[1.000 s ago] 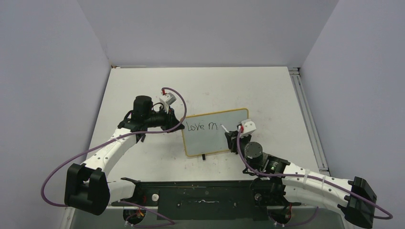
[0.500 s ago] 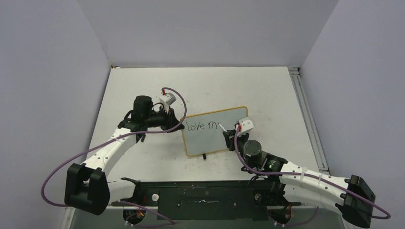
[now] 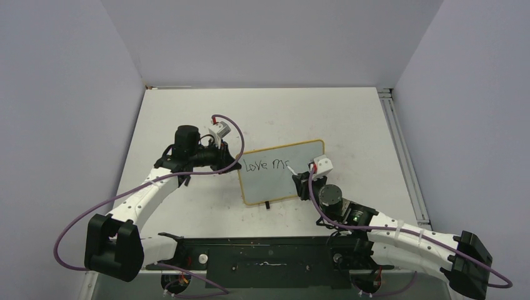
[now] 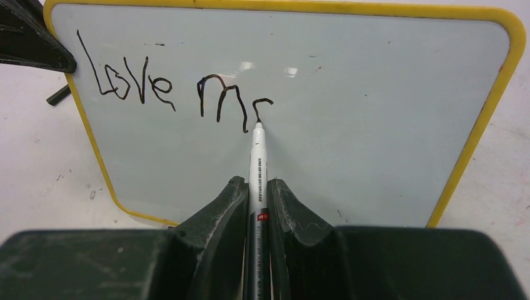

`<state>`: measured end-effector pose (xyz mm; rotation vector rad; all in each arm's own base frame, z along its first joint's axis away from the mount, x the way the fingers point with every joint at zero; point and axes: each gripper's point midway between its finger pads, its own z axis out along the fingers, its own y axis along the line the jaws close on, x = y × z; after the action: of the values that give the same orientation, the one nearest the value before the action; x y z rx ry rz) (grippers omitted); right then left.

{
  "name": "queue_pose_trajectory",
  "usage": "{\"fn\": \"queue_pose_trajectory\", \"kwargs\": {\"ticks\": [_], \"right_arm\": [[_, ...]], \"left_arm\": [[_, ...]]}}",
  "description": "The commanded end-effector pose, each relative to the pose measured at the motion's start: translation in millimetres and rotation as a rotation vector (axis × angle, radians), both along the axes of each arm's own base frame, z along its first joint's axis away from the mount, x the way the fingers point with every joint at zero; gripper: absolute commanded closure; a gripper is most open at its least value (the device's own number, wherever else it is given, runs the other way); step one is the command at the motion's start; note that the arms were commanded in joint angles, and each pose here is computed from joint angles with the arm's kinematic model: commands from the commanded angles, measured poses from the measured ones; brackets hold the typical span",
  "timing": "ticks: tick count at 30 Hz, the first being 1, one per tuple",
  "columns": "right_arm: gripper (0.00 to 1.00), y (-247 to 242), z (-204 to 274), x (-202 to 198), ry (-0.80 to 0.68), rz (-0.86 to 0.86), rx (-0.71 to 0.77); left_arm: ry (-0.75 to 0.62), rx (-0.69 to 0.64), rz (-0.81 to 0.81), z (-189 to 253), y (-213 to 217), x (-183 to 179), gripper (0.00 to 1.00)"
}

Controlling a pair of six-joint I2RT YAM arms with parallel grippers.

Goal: Write a sentence on the whiteboard

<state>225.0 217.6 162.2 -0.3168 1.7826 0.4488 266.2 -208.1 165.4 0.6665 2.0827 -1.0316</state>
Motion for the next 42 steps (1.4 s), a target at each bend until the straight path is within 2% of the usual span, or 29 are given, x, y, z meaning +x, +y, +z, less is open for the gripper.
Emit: {"fn": "queue_pose_trajectory", "kwargs": {"ticks": [1, 20, 42], "right_arm": [[0.95, -4, 2, 0, -0.002, -0.032, 0.021], [0.95, -1, 44, 15, -0.125, -0.061, 0.023], [0.95, -11, 6, 2, -0.017, -0.078, 0.019]], "left_arm": [[-0.028, 0.019, 0.01, 8, 2, 6, 1.0], [-0.032, 0.018, 0.011, 10, 2, 6, 1.0], [-0.039, 0.012, 0.007, 13, 2, 5, 1.0]]}}
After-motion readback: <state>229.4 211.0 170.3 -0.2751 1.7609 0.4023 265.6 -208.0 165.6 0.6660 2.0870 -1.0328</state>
